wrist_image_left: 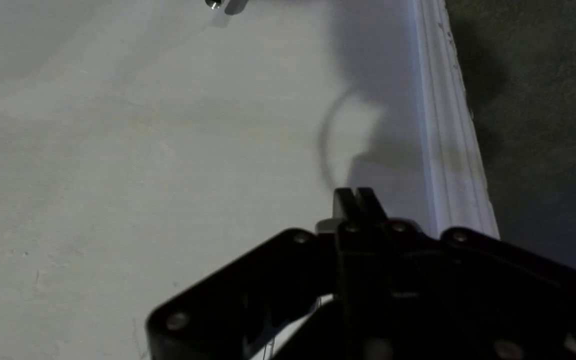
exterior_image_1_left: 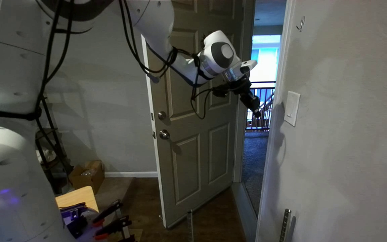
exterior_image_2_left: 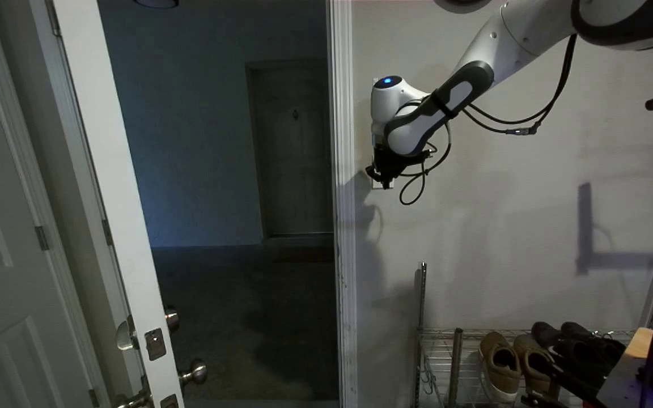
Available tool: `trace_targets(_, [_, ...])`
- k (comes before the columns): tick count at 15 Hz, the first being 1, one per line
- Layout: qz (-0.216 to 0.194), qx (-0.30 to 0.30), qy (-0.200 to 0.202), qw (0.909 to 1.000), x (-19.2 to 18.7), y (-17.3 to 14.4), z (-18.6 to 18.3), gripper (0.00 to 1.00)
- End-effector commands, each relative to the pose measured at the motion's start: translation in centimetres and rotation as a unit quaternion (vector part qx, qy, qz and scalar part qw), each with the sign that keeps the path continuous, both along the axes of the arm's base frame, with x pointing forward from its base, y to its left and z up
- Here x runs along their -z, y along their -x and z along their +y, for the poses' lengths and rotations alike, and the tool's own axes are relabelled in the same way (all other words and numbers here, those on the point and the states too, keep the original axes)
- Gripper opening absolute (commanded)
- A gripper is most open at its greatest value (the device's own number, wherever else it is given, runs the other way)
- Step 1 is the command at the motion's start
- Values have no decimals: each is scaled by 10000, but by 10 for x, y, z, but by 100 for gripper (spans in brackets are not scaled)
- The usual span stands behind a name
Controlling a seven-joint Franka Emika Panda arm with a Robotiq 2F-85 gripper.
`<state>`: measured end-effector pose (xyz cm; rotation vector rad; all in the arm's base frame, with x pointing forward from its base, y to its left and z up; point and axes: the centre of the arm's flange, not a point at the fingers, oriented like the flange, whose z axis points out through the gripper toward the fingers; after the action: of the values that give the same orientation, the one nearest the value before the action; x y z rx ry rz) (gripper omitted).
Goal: Turn off the light switch
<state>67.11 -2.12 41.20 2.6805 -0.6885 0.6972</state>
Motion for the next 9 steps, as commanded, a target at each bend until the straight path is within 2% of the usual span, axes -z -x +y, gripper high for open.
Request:
trace_targets(1, [-332,163,103,9993,8,-17,-9,7])
trace_targets(5, [-683,262,318,9968,11,-29,-19,7])
trace_targets(9, [-863,424,534,9939,13,-37,-27,6])
